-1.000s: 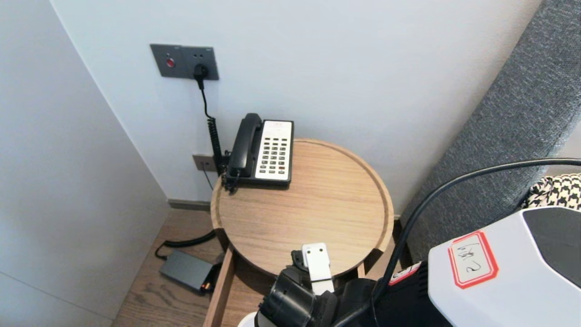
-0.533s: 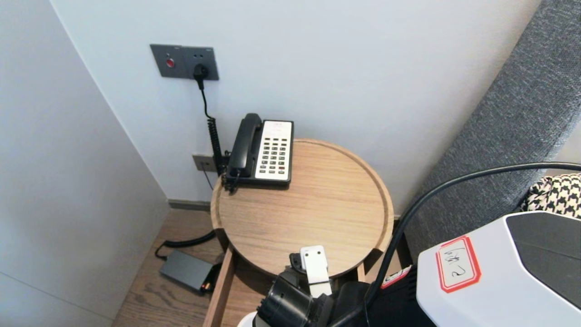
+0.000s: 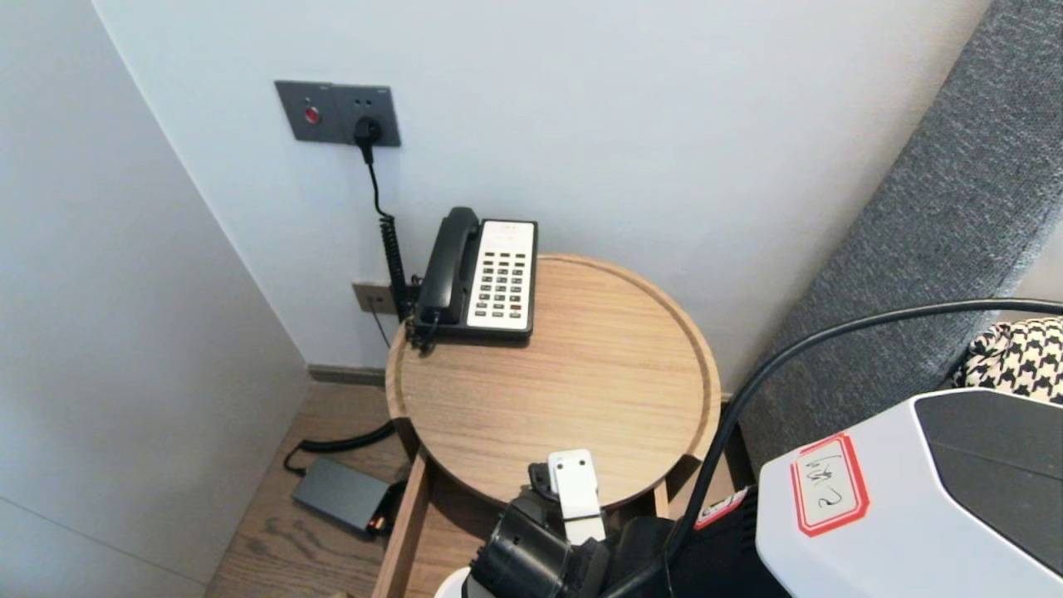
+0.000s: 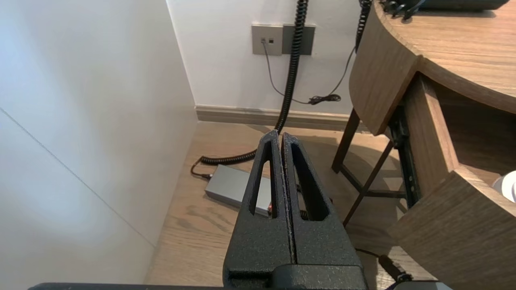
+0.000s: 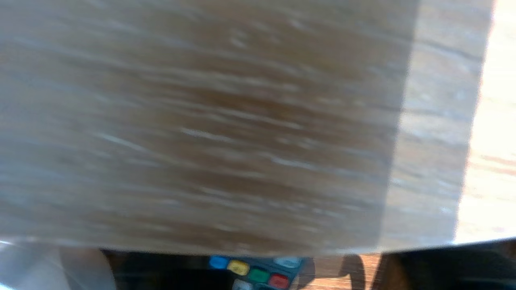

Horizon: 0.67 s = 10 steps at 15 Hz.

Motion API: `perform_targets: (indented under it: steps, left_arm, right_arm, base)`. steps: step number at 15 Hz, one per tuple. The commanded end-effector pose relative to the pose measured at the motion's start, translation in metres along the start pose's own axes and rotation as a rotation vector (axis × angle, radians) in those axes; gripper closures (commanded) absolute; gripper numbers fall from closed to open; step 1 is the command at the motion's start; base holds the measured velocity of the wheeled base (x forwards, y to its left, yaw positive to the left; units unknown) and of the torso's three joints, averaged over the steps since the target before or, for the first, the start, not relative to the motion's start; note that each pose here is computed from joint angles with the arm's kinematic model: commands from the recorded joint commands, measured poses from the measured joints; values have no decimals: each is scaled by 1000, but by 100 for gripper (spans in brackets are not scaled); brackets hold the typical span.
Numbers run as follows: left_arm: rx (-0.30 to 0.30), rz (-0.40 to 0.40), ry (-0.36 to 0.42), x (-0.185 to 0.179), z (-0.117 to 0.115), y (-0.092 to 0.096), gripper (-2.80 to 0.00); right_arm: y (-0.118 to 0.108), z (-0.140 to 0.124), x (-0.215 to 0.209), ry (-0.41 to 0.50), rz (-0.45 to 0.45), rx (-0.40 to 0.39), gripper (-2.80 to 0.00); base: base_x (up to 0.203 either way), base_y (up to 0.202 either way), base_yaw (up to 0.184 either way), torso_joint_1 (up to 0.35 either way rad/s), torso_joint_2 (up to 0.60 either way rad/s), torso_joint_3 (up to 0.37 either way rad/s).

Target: Take the remote control out of the drawer one by one and place them on the table

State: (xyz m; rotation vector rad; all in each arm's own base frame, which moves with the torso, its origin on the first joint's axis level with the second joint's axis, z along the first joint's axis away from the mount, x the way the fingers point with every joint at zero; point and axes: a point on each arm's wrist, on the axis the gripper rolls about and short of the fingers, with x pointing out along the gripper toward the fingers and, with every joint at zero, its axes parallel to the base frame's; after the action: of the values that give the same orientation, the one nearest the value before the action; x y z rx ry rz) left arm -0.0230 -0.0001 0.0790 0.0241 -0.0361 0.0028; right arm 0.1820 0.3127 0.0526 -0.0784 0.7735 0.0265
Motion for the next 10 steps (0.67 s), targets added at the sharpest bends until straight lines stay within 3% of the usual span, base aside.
perform_targets:
  steps: [1, 10]
  left_arm:
    - [1, -1, 11, 1, -3, 0, 0]
    - [1, 0, 9, 1, -3, 0, 0]
  right_arm:
    - [-1, 0, -1, -4, -2, 4, 0]
    - [-5, 8, -16, -23, 25, 17, 0]
  base:
    - [0, 0, 0, 0, 0, 0]
    - [0, 0, 0, 0, 0, 0]
